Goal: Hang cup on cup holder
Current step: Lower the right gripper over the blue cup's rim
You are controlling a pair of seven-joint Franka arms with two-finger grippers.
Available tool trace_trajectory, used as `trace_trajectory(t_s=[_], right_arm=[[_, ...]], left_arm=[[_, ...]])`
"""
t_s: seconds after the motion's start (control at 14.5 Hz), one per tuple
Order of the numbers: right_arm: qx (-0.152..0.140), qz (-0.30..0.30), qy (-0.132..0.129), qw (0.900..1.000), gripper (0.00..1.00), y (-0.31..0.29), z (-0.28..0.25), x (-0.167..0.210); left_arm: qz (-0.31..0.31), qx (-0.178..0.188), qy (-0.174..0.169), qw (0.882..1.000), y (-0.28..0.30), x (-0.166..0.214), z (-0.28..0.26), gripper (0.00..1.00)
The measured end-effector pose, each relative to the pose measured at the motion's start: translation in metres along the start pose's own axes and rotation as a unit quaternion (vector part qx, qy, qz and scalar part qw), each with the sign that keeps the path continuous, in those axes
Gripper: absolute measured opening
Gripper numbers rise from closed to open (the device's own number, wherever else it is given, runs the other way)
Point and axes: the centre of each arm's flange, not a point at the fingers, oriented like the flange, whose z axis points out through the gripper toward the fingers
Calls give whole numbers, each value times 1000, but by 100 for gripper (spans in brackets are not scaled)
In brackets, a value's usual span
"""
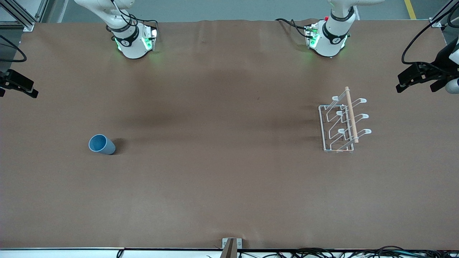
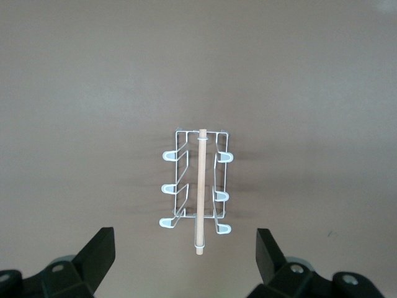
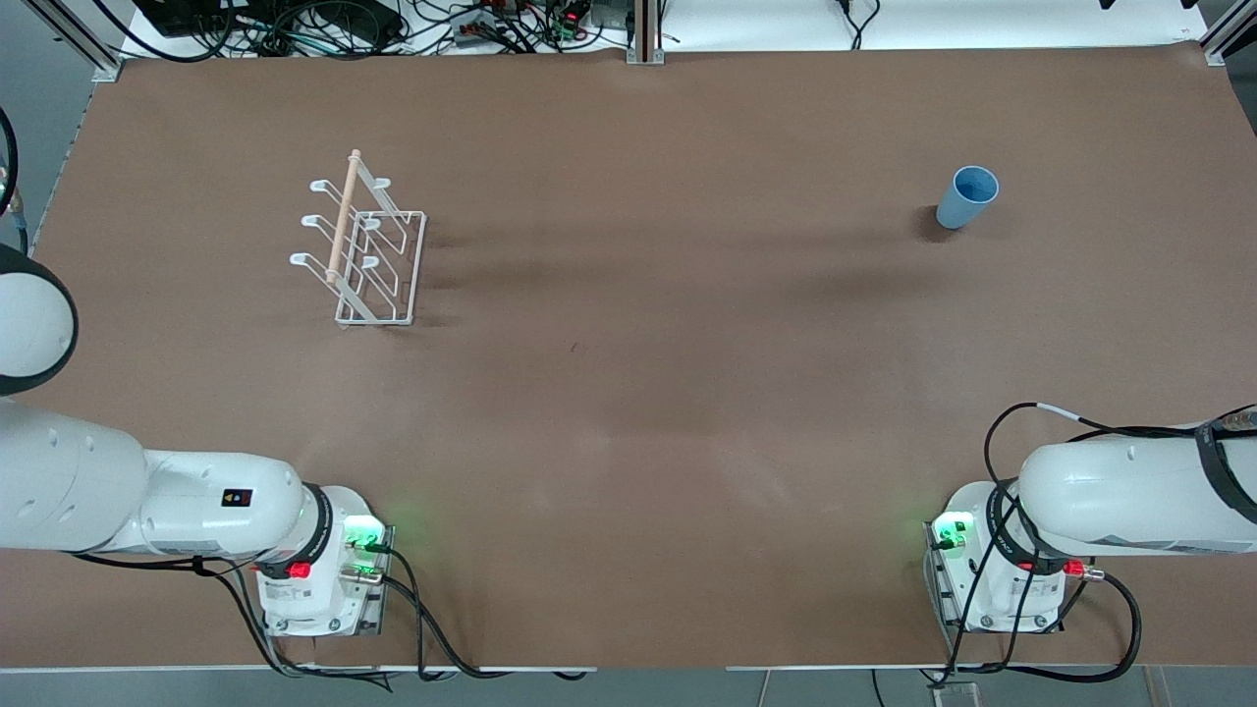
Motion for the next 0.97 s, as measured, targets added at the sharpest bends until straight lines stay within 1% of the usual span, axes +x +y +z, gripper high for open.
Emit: trace_trajectory(t_s=[0.55, 0.83, 0.97], right_arm=[[0, 0, -1, 1000, 100, 0, 0, 0], [2, -19, -24, 1000, 100, 6, 8, -4], [3, -25, -38, 999, 100, 9, 28, 1]], left_arm=[[1, 0, -1, 1000, 2, -1, 1, 100], [1, 0, 1, 1000, 2, -1, -1, 100], [0, 0, 1, 1000, 1, -1, -2, 100]])
